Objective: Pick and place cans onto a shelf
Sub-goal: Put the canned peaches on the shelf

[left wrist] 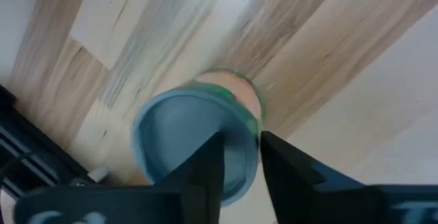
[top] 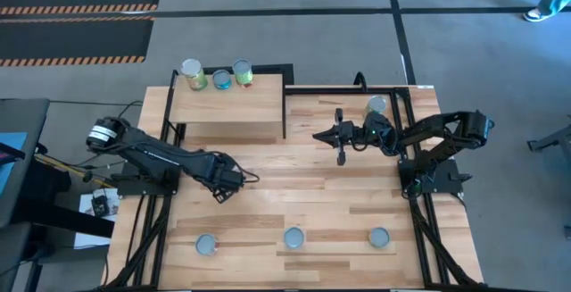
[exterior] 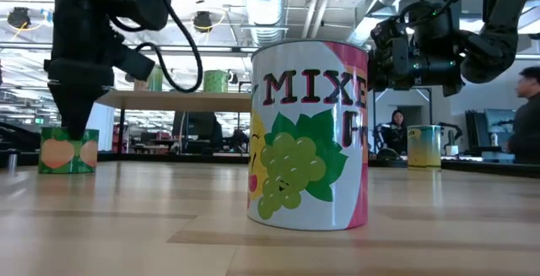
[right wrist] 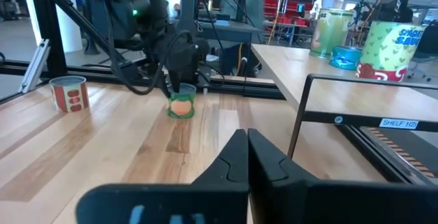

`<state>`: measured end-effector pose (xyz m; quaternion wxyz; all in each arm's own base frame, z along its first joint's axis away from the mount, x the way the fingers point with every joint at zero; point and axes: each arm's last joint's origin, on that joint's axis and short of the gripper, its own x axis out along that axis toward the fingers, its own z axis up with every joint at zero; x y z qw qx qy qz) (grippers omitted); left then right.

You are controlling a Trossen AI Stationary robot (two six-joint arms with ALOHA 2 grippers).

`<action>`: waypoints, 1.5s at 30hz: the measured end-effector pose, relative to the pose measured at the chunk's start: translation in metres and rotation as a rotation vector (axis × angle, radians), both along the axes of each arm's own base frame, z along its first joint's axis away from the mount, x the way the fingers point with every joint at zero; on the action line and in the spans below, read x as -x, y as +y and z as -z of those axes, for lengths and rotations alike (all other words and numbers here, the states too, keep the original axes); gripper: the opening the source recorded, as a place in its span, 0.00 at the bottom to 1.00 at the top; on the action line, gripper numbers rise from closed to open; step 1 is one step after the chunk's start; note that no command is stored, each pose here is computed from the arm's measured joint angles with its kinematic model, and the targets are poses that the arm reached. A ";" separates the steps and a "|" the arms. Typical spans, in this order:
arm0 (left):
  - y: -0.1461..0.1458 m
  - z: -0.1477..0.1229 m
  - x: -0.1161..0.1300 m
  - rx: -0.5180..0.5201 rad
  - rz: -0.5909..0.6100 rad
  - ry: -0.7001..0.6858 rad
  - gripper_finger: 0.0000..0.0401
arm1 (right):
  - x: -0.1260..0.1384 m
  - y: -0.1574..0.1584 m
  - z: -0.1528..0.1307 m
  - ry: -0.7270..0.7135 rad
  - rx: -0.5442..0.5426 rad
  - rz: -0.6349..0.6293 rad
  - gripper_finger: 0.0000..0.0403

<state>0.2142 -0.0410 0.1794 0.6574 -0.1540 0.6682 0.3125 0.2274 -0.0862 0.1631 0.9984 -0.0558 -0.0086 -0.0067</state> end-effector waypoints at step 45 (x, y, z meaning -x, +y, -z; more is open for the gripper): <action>0.271 -0.180 -0.134 -0.194 0.430 -0.265 0.00 | -0.001 0.002 0.002 0.018 -0.025 -0.007 0.02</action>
